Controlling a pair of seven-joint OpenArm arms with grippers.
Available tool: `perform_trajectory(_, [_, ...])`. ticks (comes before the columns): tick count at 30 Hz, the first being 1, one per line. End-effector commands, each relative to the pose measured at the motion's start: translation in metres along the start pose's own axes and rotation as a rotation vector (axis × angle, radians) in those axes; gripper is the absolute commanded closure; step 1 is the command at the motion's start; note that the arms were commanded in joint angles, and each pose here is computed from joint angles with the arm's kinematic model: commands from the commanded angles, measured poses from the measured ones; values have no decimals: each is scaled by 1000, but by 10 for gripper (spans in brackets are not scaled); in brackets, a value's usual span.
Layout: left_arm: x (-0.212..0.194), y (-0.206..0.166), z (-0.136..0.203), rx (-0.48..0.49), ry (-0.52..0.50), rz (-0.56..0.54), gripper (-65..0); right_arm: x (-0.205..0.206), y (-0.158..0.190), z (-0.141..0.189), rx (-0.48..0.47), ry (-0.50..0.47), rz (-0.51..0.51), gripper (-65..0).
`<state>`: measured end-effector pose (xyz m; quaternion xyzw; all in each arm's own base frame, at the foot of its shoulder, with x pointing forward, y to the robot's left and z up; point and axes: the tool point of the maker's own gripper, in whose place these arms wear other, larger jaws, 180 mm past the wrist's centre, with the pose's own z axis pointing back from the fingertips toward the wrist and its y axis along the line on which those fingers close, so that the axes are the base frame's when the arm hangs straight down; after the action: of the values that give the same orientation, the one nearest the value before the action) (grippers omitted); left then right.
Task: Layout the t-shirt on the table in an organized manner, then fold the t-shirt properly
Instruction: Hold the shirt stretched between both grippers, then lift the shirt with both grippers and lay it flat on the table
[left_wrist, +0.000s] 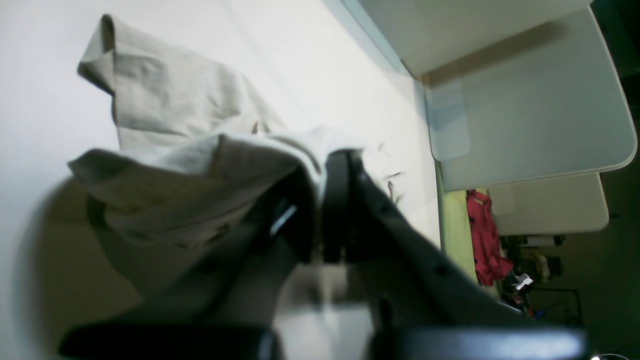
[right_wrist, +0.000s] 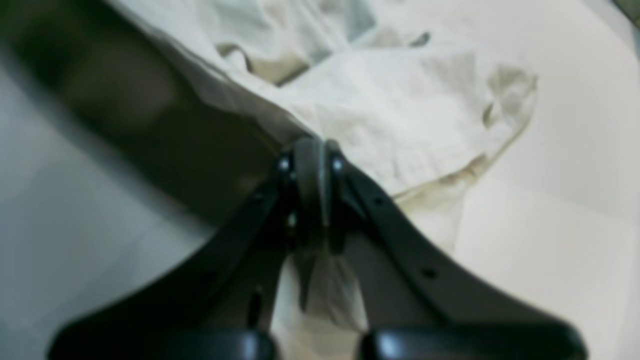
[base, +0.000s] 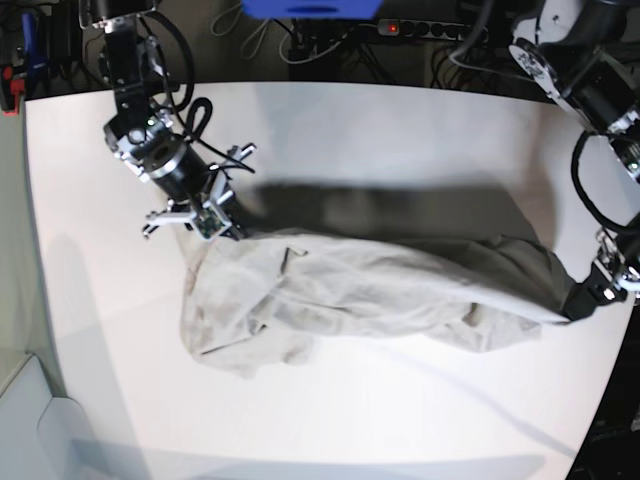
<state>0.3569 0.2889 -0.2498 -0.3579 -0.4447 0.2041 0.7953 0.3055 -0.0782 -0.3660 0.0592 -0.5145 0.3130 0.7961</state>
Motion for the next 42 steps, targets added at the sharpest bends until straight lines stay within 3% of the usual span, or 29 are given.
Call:
perform_trajectory(1, [18, -13, 3, -32, -46, -27, -1, 14, -12, 0, -26, -40, 27, 0])
perform_trajectory(3, [18, -13, 3, -33, -47, -27, -1, 12, -15, -1, -36, -8, 42, 0])
perform_trajectory(8, [18, -14, 2, -36, -45, -30, -1, 40, -42, 6, -109, -41, 78, 0])
perform_trajectory(16, [48, -64, -29, -130, -30, -113, -1, 122, -104, 38, -297, -234, 158, 0])
perform_trajectory(21, [64, -85, -51, -113, -12, -179, -1, 182, -131, 74, -417, -388, 230, 0])
perform_trajectory(25, [95, -118, -70, -147, -87, -230, -1, 221, -163, 95, -510, -468, 304, 0])
perform_trajectory(34, [126, -220, -115, -312, -105, -300, -1, 299, -240, 169, -776, -619, 425, 0])
perform_trajectory(38, [150, -275, -109, -406, -155, -336, -1, 324, -251, 194, -835, -654, 501, 0])
perform_trajectory(42, [163, -292, -97, -436, -185, -360, -1, 321, -254, 202, -858, -646, 510, 0])
